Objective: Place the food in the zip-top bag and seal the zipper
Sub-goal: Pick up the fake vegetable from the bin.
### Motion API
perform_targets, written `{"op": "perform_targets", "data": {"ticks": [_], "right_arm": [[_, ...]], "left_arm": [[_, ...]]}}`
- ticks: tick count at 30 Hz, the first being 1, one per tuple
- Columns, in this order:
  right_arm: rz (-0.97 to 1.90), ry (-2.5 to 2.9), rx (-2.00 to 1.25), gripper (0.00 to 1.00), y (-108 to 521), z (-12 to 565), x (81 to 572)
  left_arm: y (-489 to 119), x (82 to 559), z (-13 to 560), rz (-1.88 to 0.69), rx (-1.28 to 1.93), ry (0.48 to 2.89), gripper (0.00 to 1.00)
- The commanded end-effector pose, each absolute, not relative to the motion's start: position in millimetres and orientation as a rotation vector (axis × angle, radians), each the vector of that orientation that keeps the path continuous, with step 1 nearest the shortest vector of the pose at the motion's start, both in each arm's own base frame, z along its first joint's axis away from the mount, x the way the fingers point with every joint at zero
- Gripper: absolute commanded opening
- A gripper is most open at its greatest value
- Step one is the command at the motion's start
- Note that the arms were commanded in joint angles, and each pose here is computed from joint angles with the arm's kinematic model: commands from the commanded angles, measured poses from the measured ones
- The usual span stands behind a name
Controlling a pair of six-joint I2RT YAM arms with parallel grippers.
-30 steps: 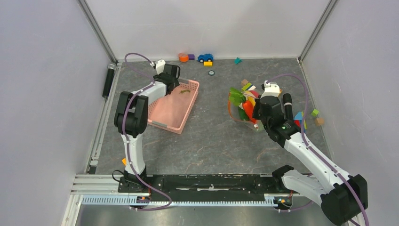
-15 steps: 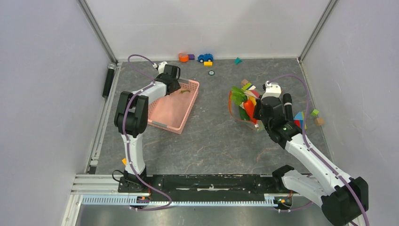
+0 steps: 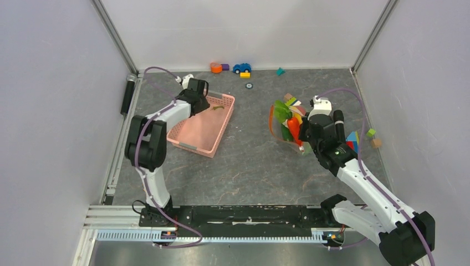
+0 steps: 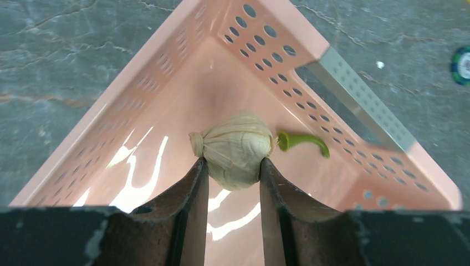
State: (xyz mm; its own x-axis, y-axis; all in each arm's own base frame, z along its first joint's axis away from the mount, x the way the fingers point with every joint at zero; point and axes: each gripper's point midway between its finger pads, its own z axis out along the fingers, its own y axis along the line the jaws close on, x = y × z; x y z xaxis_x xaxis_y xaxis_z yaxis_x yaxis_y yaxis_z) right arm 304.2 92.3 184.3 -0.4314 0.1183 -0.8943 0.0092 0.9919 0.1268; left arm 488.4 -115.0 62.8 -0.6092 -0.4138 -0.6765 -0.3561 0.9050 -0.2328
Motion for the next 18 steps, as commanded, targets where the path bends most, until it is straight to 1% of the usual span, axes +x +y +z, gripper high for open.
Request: {"op": "perform_targets", "data": {"ticks": [1,4,7,9,11,14,18], "right_arm": [[0.164,1.976,0.069,0.0,98,202,306],[0.18,1.989,0.039,0.0,101,202,303],[0.209,1.995,0.002,0.0,106,208,300],[0.243,1.998,-0.021,0.0,112,213,298],[0.288,1.993,-0.049,0.0,119,218,297],[0.355,1.981,-0.082,0.0,130,228,294],[0.434,1.978,-0.116,0.0,142,233,289]], "left_arm": [[-115,474,131,-0.216,-0.579,2.157,0.03],[-124,458,151,-0.317,-0.541,2.121,0.02],[-160,442,183,-0.578,-0.385,2.049,0.02],[-195,424,213,-0.767,-0.234,1.974,0.02],[-226,399,238,-0.86,-0.08,1.913,0.02],[-269,352,275,-0.931,0.176,1.801,0.03],[-308,282,316,-1.049,0.432,1.617,0.08]]}}
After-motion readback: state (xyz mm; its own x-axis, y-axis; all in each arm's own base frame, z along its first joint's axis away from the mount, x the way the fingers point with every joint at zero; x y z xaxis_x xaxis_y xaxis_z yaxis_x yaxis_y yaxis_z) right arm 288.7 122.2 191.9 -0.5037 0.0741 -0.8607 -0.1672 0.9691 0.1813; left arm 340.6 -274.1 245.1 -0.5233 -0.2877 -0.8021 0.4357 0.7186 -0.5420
